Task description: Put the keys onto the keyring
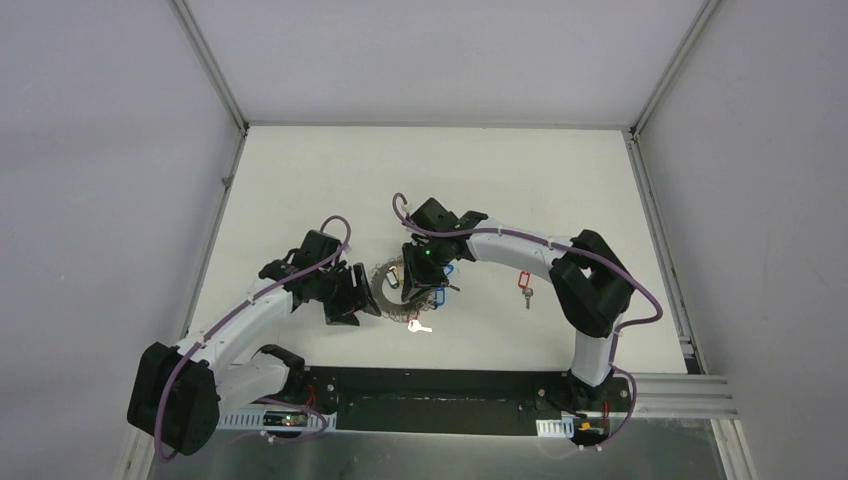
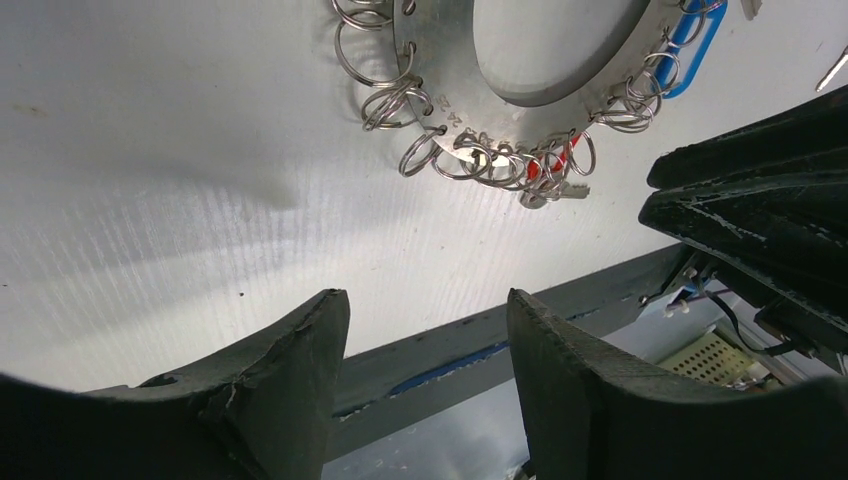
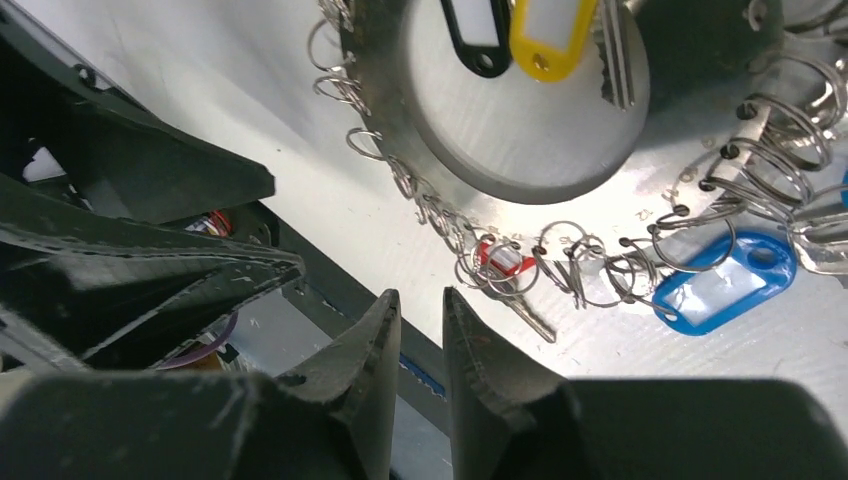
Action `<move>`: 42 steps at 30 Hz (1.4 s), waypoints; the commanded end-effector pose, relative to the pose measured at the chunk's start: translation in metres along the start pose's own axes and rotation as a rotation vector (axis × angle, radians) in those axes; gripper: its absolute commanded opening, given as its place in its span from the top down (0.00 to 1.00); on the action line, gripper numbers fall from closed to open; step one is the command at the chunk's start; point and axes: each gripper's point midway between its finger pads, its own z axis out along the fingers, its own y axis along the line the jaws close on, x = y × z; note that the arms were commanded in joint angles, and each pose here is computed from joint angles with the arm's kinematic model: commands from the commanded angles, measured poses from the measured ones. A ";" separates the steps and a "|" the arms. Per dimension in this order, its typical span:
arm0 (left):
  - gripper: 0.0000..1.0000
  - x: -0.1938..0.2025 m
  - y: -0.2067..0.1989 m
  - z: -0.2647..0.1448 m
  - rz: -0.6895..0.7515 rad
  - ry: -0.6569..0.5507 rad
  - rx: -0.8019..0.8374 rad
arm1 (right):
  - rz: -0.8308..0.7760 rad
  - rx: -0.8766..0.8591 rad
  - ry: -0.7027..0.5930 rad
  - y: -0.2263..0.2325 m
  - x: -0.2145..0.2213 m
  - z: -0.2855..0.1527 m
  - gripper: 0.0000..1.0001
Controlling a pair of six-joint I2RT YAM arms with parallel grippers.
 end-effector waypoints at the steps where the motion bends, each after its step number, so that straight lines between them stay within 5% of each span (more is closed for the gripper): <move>1: 0.41 -0.020 -0.008 -0.009 -0.005 -0.093 0.000 | -0.014 0.033 0.001 -0.004 0.007 -0.009 0.76; 15: 0.46 -0.051 -0.013 -0.002 0.100 -0.069 -0.102 | -0.038 0.053 0.012 -0.012 0.010 -0.015 0.75; 24: 0.46 -0.041 -0.012 0.005 0.071 -0.022 -0.078 | 0.002 -0.007 0.097 -0.005 0.019 0.006 0.61; 32: 0.45 -0.033 -0.006 0.004 0.047 -0.025 -0.079 | 0.039 0.012 0.137 -0.006 0.022 0.026 0.74; 42: 0.45 -0.032 -0.006 0.003 0.046 -0.026 -0.073 | 0.015 0.080 0.129 -0.015 0.018 0.032 0.76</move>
